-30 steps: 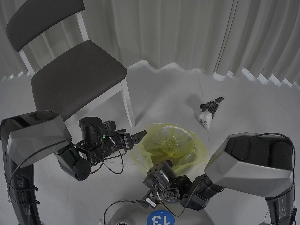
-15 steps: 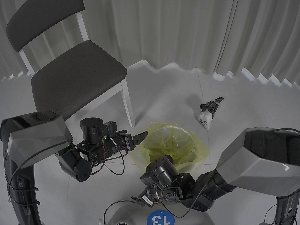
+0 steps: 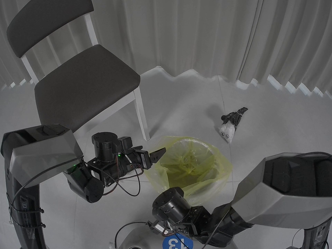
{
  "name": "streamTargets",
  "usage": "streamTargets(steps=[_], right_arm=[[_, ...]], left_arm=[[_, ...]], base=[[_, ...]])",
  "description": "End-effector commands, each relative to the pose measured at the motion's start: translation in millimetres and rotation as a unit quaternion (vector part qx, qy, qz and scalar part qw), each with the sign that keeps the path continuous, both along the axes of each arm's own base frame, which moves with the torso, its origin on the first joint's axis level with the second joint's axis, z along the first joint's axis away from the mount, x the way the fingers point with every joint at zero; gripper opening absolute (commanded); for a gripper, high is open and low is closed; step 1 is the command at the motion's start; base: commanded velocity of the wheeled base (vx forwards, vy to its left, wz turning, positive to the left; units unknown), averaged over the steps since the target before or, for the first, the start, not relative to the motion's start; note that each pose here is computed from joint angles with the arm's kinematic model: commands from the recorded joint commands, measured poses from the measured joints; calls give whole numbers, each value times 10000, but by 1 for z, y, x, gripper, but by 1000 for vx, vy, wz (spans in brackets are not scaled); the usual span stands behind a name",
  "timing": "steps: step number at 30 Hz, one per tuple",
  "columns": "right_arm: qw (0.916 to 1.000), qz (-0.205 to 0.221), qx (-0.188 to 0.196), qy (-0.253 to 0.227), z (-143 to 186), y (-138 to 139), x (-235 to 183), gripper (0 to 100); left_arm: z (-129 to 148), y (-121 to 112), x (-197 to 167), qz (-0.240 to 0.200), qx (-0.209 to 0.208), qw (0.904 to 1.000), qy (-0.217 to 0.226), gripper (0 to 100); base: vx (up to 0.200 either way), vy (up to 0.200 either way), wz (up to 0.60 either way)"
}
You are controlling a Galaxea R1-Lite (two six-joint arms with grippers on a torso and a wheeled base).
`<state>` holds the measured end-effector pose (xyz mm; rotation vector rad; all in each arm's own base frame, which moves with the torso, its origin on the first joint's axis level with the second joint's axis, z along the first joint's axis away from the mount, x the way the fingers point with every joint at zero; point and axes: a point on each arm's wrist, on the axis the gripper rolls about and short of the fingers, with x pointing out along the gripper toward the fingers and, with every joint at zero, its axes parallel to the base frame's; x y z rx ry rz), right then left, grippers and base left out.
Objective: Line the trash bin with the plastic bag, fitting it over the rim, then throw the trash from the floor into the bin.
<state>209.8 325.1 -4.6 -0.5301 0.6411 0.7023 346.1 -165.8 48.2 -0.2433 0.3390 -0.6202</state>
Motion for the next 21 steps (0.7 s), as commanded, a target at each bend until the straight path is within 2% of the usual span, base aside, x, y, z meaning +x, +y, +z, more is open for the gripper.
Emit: streamTargets(steps=[1, 4, 6, 7, 10, 15, 19, 21], right_arm=[[9992, 83, 380, -55, 17, 11, -11, 100], [9942, -77, 1002, 372, 28, 23, -18, 100], [9908, -255, 1094, 759, 29, 26, -20, 100], [9905, -388, 991, 867, 25, 25, -18, 100], [9917, -530, 846, 804, 28, 20, -15, 100], [9952, -655, 656, 323, 44, 9, -9, 100], [9940, -752, 765, 203, 57, 4, -6, 100], [9917, -936, 877, 115, 76, -9, 2, 100]], left_arm=[[-1, -4, -4, -33, 41, 10000, 30, 100], [-1, -4, -5, -41, 44, 10000, 37, 100], [-2, -4, -5, -41, 57, 10000, 65, 100], [-3, -6, -6, -71, 74, 9999, 99, 100], [-5, -9, -9, -118, 125, 9996, 202, 100], [2, -16, -12, -80, 261, 9990, 355, 100], [14, -17, -14, -108, 418, 9980, 462, 100], [31, -17, -16, -101, 709, 9954, 632, 100]], base=[[0, 0, 0], [0, 0, 0], [0, 0, 0], [0, 0, 0], [0, 0, 0], [0, 0, 0], [0, 0, 0], [0, 0, 0]])
